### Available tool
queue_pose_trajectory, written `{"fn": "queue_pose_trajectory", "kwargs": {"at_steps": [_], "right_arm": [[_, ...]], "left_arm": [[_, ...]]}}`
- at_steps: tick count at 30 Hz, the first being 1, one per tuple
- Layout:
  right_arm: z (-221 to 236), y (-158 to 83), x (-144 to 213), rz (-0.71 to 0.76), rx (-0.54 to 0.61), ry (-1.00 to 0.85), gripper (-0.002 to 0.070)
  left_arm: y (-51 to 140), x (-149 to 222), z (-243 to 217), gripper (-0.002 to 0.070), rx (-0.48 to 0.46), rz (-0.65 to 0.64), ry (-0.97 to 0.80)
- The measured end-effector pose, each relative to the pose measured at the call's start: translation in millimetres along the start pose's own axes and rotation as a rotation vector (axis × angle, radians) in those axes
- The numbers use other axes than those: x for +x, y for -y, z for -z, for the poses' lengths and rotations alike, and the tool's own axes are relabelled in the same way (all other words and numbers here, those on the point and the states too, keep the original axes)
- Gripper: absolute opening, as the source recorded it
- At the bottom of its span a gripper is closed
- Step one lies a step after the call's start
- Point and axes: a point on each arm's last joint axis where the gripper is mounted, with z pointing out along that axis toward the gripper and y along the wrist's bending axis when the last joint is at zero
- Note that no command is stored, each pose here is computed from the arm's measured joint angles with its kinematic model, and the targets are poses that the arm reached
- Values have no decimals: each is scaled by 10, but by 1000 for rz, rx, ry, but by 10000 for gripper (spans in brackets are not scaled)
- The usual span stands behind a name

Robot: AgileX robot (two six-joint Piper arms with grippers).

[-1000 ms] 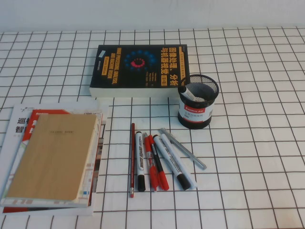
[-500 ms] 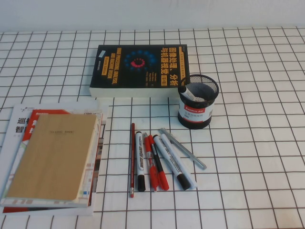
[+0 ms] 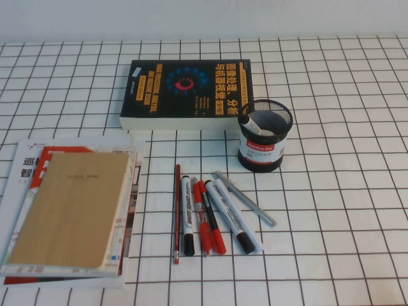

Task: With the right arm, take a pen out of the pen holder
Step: 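Take a marker out of the pen holder and lay it on the table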

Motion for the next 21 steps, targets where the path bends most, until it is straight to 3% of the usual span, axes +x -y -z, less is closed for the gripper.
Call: {"fn": "queue_pose_trajectory", "kwargs": {"at_steps": [11,21], "right_arm": [[0,-4,-15,-16,-5,17,-16],[43,-6,-277,-442,-75,303,-16]], "left_arm": [[0,0,0,-4,0,0,0],[0,0,0,-4,0,0,0]]}}
